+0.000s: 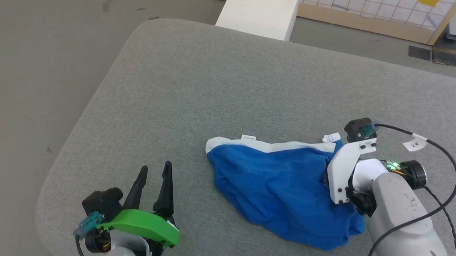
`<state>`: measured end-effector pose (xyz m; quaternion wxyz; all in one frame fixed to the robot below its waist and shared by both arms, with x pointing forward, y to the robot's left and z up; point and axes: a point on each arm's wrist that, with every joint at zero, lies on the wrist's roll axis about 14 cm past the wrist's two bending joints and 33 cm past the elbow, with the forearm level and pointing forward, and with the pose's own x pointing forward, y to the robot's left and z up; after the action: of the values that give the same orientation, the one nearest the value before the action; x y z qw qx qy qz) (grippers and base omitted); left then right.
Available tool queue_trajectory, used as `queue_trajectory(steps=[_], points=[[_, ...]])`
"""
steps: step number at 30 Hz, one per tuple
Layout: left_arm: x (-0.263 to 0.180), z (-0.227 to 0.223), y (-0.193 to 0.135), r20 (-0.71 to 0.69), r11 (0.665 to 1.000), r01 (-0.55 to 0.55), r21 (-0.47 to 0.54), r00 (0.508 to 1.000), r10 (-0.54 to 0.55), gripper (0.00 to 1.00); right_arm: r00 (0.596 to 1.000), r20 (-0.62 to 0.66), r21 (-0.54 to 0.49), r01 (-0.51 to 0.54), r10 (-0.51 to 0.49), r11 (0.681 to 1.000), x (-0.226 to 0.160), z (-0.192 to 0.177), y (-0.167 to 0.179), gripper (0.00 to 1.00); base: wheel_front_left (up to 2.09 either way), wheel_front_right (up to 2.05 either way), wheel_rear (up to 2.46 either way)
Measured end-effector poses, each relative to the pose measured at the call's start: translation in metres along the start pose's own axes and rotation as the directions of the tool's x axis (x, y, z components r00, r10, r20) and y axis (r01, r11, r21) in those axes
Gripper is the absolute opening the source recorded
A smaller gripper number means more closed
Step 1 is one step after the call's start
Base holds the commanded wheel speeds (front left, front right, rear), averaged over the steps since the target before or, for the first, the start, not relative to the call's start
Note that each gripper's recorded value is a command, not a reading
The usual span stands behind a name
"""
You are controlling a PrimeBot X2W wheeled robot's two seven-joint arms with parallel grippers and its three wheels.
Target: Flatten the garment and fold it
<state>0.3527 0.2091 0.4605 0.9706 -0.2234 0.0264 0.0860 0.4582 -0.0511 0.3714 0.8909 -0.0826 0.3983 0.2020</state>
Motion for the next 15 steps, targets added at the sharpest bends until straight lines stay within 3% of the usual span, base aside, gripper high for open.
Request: queue_trajectory(steps=[1,6,10,13,15], points=[[0.000,-0.001,0.001,-0.002,1.000,-0.004,0.000,1.000,0.004,1.00,1.000,0.005,0.007,-0.005,0.005,1.000,0.001,0.002,0.001,0.02,0.00,0.00,0.00],[0.001,-0.002,0.001,-0.006,1.000,-0.003,-0.001,1.000,0.003,1.00,0.995,0.096,0.123,-0.007,-0.005,0.992,-0.006,0.016,-0.010,0.00,0.00,0.00,0.00],[0.003,-0.003,-0.004,-0.007,1.000,0.012,-0.006,1.000,-0.012,1.00,0.983,0.156,0.235,0.060,-0.098,0.970,-0.023,0.017,-0.049,0.00,0.00,0.00,0.00],[0.005,-0.004,-0.010,-0.010,1.000,0.028,-0.008,1.000,-0.029,1.00,0.968,0.162,0.312,0.136,-0.194,0.940,-0.041,0.005,-0.086,0.00,0.00,0.00,0.00],[0.007,-0.006,-0.015,-0.016,0.999,0.044,-0.010,0.999,-0.044,1.00,0.957,0.115,0.385,0.204,-0.266,0.900,-0.058,-0.020,-0.113,0.00,0.00,0.00,0.00]])
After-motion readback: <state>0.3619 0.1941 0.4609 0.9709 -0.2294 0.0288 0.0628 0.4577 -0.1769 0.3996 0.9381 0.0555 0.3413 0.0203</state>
